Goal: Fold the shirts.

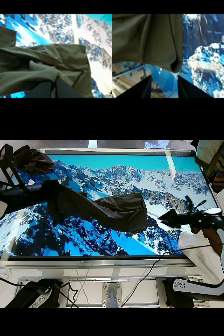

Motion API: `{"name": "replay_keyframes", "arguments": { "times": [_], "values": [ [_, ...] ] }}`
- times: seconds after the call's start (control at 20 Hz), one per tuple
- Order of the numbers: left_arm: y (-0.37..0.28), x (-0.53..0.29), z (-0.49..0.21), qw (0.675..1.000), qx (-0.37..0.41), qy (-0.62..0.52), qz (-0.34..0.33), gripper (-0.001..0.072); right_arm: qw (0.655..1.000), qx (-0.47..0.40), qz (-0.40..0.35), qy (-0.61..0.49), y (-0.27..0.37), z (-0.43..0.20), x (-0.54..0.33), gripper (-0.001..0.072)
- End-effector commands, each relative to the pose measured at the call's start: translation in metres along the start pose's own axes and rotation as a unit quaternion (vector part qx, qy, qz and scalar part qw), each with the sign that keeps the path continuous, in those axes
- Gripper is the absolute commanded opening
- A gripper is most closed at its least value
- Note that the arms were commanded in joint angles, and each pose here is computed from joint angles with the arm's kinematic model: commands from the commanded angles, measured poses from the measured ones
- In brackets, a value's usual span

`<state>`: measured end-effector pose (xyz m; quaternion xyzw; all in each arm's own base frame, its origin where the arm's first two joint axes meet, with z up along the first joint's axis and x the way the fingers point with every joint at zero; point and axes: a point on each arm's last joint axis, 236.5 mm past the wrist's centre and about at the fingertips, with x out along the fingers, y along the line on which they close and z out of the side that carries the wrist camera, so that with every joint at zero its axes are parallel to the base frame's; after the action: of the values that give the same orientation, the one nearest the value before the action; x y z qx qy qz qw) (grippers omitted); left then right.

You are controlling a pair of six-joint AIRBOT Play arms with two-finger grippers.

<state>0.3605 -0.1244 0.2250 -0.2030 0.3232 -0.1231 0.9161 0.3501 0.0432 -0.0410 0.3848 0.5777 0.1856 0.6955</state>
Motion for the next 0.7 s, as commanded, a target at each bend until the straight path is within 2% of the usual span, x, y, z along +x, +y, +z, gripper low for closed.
{"name": "replay_keyframes", "arguments": {
  "times": [0.0,0.35,0.65],
  "values": [
    [0.011,0.002,0.001,1.0,0.016,-0.001,0.023,0.0015,0.996,0.053,0.037,0.054,-0.006,-0.015,0.045,0.0381],
    [0.017,0.009,0.0,0.999,0.02,0.005,0.034,0.0015,0.991,0.11,0.037,0.066,-0.022,-0.016,0.063,0.038],
    [0.021,0.017,-0.004,0.999,0.019,0.015,0.038,0.0016,0.991,0.098,0.008,0.091,-0.019,-0.031,0.092,0.038]
  ]
}}
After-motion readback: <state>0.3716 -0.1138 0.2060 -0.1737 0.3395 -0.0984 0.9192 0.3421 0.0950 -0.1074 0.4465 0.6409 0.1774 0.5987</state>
